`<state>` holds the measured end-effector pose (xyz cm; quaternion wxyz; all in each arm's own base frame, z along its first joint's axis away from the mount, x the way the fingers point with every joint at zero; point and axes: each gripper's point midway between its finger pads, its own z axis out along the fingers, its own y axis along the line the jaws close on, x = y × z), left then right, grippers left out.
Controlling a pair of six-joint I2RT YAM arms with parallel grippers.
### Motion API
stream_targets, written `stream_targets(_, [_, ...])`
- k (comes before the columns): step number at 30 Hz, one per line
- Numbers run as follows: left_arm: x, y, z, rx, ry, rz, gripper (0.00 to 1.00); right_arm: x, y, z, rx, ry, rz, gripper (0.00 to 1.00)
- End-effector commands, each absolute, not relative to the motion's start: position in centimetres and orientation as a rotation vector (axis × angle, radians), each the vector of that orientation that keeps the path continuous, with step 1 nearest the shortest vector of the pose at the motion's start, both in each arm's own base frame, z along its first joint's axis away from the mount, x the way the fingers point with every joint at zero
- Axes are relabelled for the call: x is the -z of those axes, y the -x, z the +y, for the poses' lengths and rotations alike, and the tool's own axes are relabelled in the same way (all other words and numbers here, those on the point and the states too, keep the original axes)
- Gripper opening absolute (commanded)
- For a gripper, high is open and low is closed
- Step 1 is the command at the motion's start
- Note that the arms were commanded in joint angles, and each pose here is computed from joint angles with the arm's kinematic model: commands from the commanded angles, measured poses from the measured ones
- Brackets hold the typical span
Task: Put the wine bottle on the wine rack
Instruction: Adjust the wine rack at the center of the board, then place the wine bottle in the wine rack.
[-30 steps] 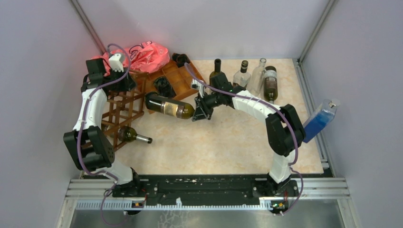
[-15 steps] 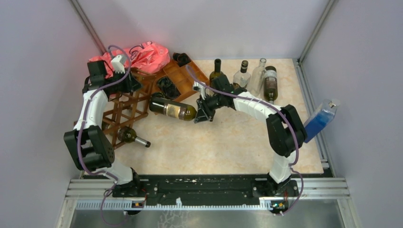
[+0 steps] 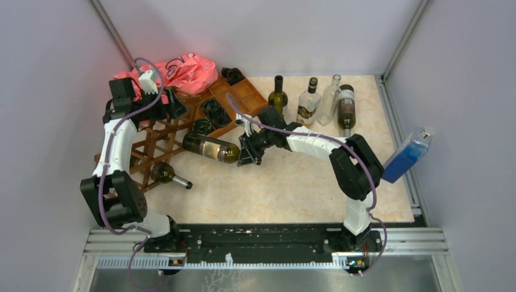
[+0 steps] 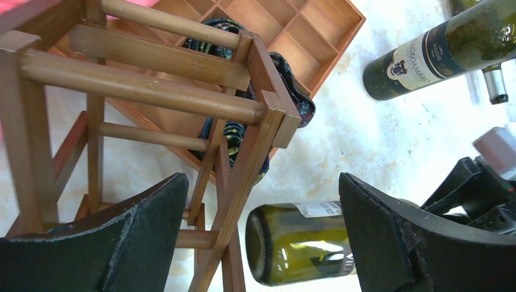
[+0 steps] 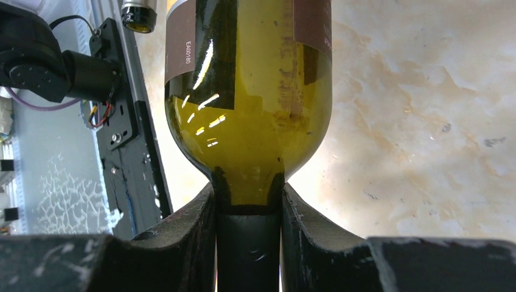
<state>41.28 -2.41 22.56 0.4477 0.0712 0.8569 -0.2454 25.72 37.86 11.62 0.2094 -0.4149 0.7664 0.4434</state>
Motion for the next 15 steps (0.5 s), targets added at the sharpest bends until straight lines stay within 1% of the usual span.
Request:
stream_targets(1, [-25.7, -40.4, -1.9, 0.526, -0.170, 2.082, 0.99, -16.6, -27.7, 41.9, -1.327, 1.123, 1.908, 0.00])
stream_targets(8, [-30.5, -38.8, -1.6, 0.440, -0.160, 1.978, 0.99, -16.1, -28.4, 43.3, -1.350, 1.077, 1.918, 0.00])
stream_targets(15, [-33.5, -36.8, -0.5, 0.330, -0.087, 1.914, 0.99, -16.3, -28.2, 44.2, -1.374, 1.081, 1.900, 0.00])
